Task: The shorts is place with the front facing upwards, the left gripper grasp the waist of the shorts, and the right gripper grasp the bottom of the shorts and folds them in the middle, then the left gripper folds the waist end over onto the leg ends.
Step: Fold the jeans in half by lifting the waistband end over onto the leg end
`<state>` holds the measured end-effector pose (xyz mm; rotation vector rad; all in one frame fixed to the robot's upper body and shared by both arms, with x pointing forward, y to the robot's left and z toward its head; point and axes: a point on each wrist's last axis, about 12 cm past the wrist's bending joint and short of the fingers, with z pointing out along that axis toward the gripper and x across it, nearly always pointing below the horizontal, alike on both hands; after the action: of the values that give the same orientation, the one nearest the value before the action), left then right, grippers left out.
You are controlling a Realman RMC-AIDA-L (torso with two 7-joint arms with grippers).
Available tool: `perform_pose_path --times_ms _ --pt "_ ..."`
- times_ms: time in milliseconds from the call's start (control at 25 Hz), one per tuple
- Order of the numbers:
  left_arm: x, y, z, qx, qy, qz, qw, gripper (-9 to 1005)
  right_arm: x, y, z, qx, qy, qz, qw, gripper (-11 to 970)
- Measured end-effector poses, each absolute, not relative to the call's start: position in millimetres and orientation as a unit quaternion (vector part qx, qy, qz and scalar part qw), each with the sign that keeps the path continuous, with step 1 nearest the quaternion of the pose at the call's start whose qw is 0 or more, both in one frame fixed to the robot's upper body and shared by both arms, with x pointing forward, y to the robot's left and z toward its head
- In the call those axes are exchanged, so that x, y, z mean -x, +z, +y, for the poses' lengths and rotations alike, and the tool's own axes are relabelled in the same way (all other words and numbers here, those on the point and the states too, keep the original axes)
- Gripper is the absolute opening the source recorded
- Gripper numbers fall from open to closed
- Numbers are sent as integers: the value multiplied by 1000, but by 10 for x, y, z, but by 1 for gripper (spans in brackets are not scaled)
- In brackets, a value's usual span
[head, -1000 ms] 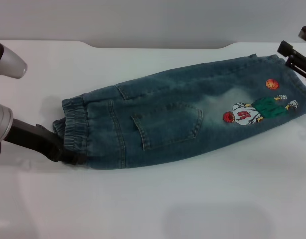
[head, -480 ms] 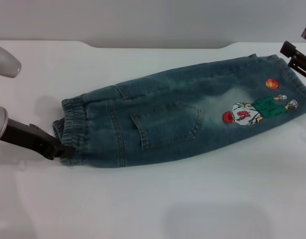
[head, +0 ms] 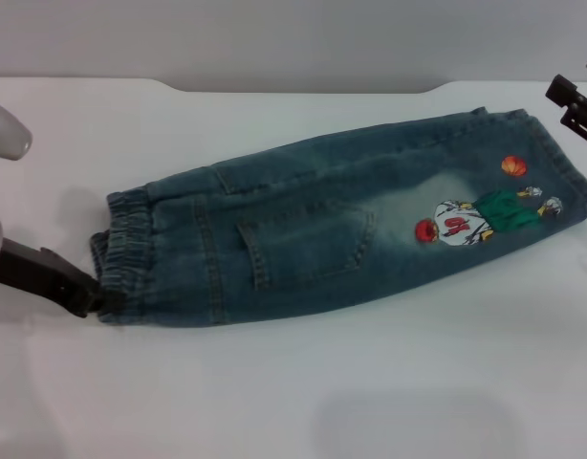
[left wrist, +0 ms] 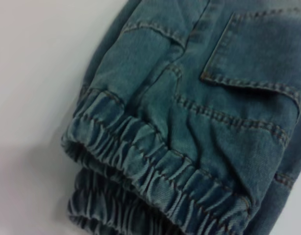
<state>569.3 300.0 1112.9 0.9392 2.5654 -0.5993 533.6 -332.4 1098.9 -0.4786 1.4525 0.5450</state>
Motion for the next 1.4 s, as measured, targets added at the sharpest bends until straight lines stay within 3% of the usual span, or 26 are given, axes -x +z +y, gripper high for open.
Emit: perform_pose_path --times_ms 640,1120,1400 --pt "-5702 11264 3349 -322 -154 917 178 49 -5429 10965 -3204 218 260 651 679 663" --pt "-5770 11351 3193 -344 -150 907 194 50 -5557 10861 -3096 211 253 672 663 663" --pt "-5810 11454 3095 -360 -140 897 212 50 -5586 10731 -2971 217 247 680 655 511"
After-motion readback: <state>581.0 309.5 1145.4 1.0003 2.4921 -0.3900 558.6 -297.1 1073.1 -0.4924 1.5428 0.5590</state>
